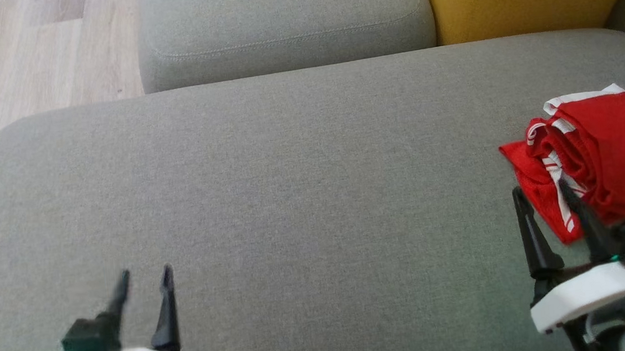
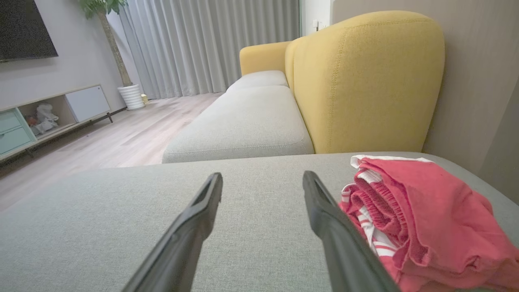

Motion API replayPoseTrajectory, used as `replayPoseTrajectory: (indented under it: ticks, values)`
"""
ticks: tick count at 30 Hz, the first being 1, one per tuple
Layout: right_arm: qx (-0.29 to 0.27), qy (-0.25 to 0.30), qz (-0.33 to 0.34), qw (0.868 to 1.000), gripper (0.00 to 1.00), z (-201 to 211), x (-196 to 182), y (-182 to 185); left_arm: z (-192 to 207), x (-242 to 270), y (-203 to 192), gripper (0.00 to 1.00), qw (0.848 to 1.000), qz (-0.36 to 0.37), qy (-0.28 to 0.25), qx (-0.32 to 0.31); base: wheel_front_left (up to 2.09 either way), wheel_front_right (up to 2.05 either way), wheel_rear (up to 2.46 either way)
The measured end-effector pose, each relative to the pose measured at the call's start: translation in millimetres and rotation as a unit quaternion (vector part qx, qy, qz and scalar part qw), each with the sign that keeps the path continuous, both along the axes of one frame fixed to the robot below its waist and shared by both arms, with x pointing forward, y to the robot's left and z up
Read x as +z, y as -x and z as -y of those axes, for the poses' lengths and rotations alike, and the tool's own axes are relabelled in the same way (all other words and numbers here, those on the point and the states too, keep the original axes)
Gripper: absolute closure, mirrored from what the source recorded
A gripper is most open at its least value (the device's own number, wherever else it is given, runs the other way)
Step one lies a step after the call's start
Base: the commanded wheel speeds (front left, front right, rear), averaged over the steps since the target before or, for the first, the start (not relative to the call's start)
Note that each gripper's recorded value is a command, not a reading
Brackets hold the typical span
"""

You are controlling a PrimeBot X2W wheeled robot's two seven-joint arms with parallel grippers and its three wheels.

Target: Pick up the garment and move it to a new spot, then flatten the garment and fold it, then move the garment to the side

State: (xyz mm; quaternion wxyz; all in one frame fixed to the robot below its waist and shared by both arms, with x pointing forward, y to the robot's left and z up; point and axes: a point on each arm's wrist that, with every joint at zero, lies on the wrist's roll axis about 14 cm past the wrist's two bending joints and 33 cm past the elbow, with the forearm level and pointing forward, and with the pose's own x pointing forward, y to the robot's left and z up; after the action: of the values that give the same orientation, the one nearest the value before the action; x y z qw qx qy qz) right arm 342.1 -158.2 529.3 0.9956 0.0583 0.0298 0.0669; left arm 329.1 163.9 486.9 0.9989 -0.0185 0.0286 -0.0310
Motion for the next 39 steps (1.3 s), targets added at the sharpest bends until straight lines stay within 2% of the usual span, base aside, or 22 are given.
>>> replayPoseTrajectory:
  ticks: [3, 7, 24, 39]
  values:
    - [-0.001, -0.001, -0.032, 0.999, 1.00, 0.4, -20.5, 3.5, 4.3, -19.1, 7.6, 1.00, 1.000, -0.030, 0.003, 0.000, 0.00, 0.00, 0.00]
    - [-0.002, -0.017, -0.047, 0.999, 1.00, 0.6, -29.3, 7.6, 4.4, -29.1, 13.8, 1.00, 0.999, -0.051, 0.019, 0.005, 0.00, 0.00, 0.00]
    - [-0.006, -0.120, -0.065, 0.991, 1.00, -0.3, -38.3, 7.2, 0.0, -36.2, 8.1, 1.00, 0.990, -0.082, 0.115, 0.023, 0.00, 0.00, 0.00]
    - [-0.015, -0.207, -0.071, 0.976, 1.00, 1.8, -41.6, 3.0, -6.1, -40.2, 1.4, 1.00, 0.973, -0.102, 0.201, 0.042, 0.00, 0.00, 0.00]
